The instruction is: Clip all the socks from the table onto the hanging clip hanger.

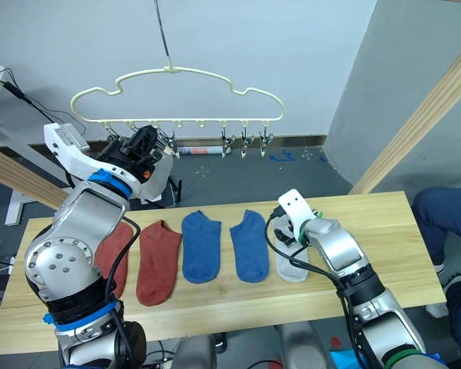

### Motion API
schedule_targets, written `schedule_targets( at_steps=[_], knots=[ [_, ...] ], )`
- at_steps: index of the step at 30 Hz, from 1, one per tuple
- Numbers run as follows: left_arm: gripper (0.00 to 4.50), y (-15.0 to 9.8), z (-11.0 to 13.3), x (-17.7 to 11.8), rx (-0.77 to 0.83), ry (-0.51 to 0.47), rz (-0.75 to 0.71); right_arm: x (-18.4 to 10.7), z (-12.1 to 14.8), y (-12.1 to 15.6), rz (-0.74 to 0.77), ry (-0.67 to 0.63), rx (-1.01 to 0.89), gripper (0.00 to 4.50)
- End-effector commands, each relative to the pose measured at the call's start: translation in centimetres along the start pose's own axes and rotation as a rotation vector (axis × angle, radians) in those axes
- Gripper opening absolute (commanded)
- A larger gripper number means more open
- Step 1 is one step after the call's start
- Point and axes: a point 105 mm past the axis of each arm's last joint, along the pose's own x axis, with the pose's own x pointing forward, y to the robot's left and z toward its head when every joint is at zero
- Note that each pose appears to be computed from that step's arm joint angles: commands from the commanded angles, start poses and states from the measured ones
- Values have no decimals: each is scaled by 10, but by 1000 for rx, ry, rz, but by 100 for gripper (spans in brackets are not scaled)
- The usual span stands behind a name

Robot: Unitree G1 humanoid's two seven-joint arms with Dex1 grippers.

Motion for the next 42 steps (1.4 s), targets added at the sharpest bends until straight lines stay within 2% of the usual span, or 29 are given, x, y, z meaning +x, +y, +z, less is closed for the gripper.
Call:
schedule_targets(
  at_steps=[1,4,6,12,18,25,30,34,42],
  knots=[
    [18,-2,7,-3,20,-26,-13,4,-22,1,-4,73,15,386],
    [18,-2,6,-6,85,-4,-28,3,-22,0,-5,73,18,286],
    [18,-1,6,-7,87,-5,-26,3,-22,1,1,73,23,207],
    [18,1,7,-7,80,-5,-26,3,-22,1,0,78,29,9],
    [18,1,9,-9,96,11,-47,-6,-13,2,36,27,24,1],
    [18,0,6,-10,209,72,-104,-46,55,35,272,-219,42,1],
    [18,-2,3,-9,213,87,-127,-62,90,58,387,-325,44,1],
    [18,-2,3,-9,141,95,-130,-73,124,91,506,-425,49,1],
    [18,0,5,-9,114,99,-118,-68,142,108,543,-458,43,1]
  ],
)
